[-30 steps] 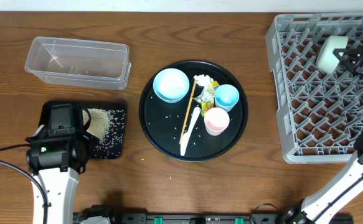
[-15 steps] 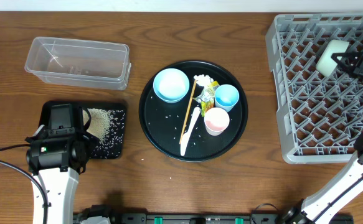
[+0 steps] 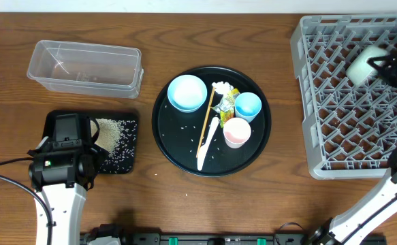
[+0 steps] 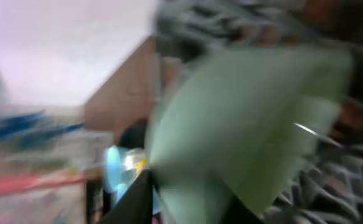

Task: Sort waste into correct bins and load items into the dishwasher rack
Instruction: 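Lower the green bowl upside down into the rack and open the right gripper, then move the right gripper back over the round tray to the blue bowl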

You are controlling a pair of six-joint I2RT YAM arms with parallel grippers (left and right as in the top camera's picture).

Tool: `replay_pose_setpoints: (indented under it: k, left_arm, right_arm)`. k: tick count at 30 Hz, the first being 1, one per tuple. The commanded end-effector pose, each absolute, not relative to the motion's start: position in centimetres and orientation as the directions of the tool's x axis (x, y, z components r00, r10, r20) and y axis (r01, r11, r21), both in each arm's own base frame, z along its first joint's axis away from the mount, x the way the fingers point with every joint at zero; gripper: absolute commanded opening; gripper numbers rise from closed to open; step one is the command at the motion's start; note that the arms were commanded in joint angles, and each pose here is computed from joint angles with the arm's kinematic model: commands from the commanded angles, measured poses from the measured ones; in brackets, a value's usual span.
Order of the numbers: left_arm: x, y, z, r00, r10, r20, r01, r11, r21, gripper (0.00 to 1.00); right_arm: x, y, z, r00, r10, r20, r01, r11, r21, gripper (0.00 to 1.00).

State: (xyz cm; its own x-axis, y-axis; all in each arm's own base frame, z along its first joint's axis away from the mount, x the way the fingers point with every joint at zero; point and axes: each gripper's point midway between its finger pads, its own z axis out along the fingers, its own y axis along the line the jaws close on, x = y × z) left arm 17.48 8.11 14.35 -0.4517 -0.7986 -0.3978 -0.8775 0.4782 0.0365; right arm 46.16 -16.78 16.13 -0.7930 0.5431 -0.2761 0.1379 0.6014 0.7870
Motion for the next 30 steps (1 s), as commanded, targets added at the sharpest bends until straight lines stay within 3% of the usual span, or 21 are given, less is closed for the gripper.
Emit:
replay_pose_setpoints:
  k: [1,3,6,8,18,24,27,30]
  left_arm:
    - [17.5,8.5,14.9,-0.435,-0.796,-0.42,-0.885,0.465,0.035,0.98]
    - [17.5,8.5,14.9,-0.435,-0.796,-0.42,-0.885,0.465,0.035,0.98]
    - [17.5,8.5,14.9,-0.435,-0.796,-0.42,-0.885,0.465,0.035,0.98]
    - [17.5,8.5,14.9,-0.435,-0.796,-0.42,-0.885,0.465,0.035,0.98]
    - [17.5,8.5,14.9,-0.435,-0.796,-0.42,-0.885,0.465,0.035,0.98]
    - [17.5,8.5,14.9,-0.435,-0.796,-0.42,-0.885,0.465,0.035,0.98]
    - [17.5,8.5,14.9,-0.435,-0.796,-0.42,-0.885,0.465,0.035,0.98]
    - [17.5,8.5,14.9,-0.435,-0.796,-0.42,-0.885,0.465,0.035,0.98]
  right_arm:
    - [44.8,-20.7,15.8,-0.733,0.628,-0.261,0.371,0.691,0.62,0.27]
    - [44.3,-21.3,16.9,-0.71,0.646,-0.279,0.412,0.703,0.58,0.3]
    - [43.7,-21.8,18.7,-0.676,0.669,-0.309,0.456,0.709,0.538,0.52]
    - [43.3,-21.6,20.0,-0.653,0.687,-0.319,0.482,0.702,0.524,0.56]
    - [42.8,-19.0,24.5,-0.643,0.639,-0.423,0.492,0.767,0.411,0.57]
    - [43.2,-16.7,22.9,-0.702,0.581,-0.411,0.508,0.814,0.283,0.5]
    - [44.1,-13.6,22.7,-0.744,0.54,-0.393,0.45,0.84,0.303,0.5]
    - [45.2,-8.7,23.2,-0.81,0.427,-0.402,0.295,0.889,0.351,0.57]
